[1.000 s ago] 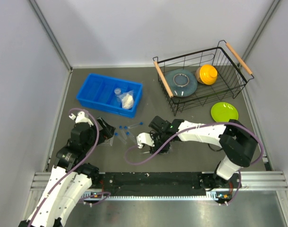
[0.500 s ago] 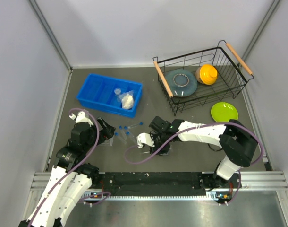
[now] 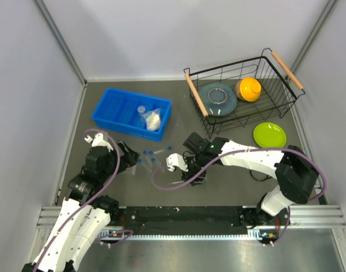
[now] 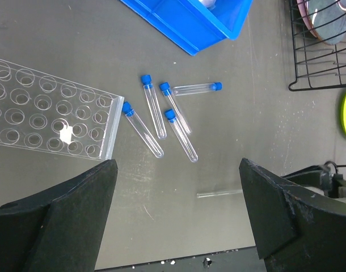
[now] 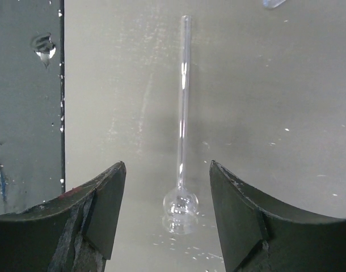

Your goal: Organize the chemistry lab equipment

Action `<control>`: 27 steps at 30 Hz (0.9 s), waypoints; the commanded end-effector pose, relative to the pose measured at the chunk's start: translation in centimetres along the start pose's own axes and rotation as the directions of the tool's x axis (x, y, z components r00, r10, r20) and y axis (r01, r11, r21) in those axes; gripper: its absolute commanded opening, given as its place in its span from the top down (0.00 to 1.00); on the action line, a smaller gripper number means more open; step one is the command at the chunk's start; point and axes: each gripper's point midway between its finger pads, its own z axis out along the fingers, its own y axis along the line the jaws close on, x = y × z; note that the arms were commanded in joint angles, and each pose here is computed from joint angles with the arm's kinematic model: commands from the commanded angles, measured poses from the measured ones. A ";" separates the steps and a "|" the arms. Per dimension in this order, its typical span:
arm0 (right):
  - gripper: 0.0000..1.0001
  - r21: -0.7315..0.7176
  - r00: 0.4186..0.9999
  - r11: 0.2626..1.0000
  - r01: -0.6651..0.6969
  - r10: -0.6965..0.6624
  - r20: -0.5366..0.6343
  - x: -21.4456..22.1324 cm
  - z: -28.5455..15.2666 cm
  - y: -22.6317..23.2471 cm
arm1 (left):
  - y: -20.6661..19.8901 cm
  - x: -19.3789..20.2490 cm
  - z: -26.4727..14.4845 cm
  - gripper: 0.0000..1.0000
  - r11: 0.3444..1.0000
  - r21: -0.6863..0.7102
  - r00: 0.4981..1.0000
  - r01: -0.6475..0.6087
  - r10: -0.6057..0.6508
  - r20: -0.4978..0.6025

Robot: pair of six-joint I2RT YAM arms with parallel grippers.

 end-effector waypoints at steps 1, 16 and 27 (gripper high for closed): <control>0.38 -0.008 0.992 1.000 -0.005 0.006 0.122 -3.1 -3.3 -0.6 | -1.4 -0.8 0.1 0.06 0.998 0.054 1.000 -0.012 0.011 0.015; 0.37 -0.002 0.985 0.999 -0.049 0.049 0.164 -3.4 -5.3 -1.5 | -2.1 1.6 1.7 0.08 0.994 0.108 0.995 0.000 0.011 -0.103; 0.37 -0.009 0.985 0.998 -0.059 0.059 0.159 -3.3 -5.1 -1.6 | -1.9 2.5 2.4 0.09 0.995 0.100 0.989 0.000 0.015 -0.146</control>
